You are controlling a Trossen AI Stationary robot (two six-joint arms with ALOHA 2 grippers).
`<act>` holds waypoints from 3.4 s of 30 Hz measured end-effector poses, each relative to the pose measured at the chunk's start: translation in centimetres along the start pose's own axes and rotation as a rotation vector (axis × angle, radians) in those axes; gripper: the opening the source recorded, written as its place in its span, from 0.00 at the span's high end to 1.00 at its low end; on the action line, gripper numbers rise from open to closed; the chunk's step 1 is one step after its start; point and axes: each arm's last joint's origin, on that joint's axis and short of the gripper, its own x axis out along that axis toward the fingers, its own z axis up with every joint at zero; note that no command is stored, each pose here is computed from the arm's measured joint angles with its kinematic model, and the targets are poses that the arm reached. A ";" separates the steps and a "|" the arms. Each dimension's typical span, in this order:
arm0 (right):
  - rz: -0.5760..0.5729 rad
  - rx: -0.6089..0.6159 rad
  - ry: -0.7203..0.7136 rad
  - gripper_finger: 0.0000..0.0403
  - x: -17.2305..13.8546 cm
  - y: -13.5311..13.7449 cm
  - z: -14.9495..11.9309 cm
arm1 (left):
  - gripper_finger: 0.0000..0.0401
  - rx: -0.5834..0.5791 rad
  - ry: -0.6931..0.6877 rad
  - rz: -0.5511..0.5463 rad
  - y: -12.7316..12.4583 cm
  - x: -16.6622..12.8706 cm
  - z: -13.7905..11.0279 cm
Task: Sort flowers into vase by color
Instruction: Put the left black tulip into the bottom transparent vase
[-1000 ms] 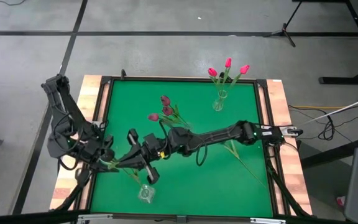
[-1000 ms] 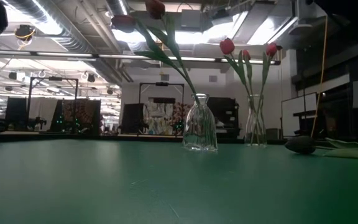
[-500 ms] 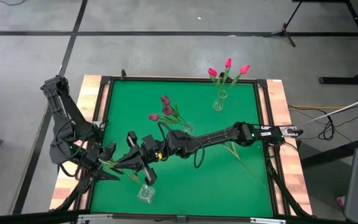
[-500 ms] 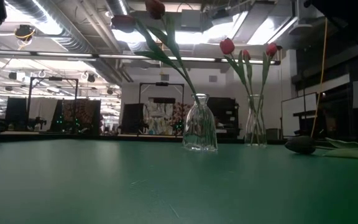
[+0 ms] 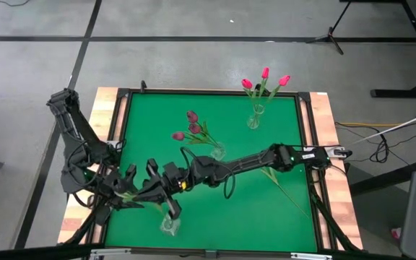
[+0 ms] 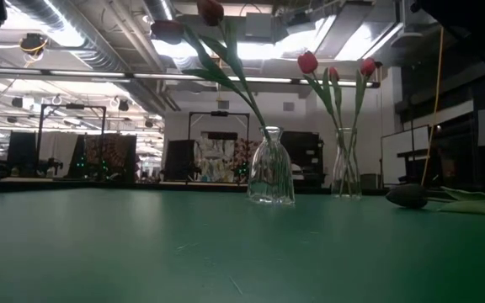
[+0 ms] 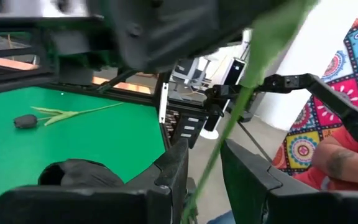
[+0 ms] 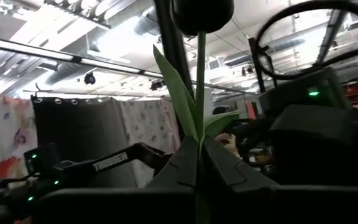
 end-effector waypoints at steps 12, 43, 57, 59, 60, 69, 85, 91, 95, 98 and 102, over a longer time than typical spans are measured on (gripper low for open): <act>-0.020 -0.016 0.006 0.98 0.0 -0.2 0.0 | 0.77 0.013 0.017 0.019 0.0 1.0 -0.5; 0.098 0.002 0.115 0.83 -0.1 -0.2 0.0 | 0.99 -0.011 -0.055 -0.031 -2.0 -0.8 -0.6; 0.229 0.049 0.337 0.76 -0.6 -0.2 2.2 | 1.00 0.073 -0.149 0.049 -3.2 -2.6 -0.2; 0.198 0.072 0.391 0.76 -0.8 -0.6 1.7 | 1.00 0.055 -0.164 0.052 -3.2 -2.6 0.0; 0.188 0.068 0.413 0.76 -1.0 -1.0 1.4 | 1.00 0.053 -0.168 0.058 -3.2 -2.7 0.1; 0.171 -0.019 0.433 0.76 -1.2 -1.2 1.9 | 1.00 0.066 -0.180 0.101 -3.1 -2.6 0.1; 0.137 -0.147 0.359 0.76 -1.0 -0.6 4.8 | 1.00 0.047 -0.182 0.108 -2.7 -2.1 0.3; 0.186 -0.152 0.271 0.76 -0.7 -0.2 5.8 | 1.00 0.076 -0.165 0.114 -2.7 -2.0 0.0; 0.212 -0.142 0.242 0.76 -0.6 -0.1 6.1 | 1.00 0.107 -0.141 0.101 -2.8 -1.8 -0.5; 0.203 -0.150 0.229 0.76 -0.6 -0.1 6.2 | 1.00 0.133 -0.129 0.119 -2.8 -1.2 -1.0; 0.191 -0.157 0.217 0.76 -0.6 -0.1 6.2 | 0.98 0.179 -0.100 0.138 -2.9 -0.1 -2.0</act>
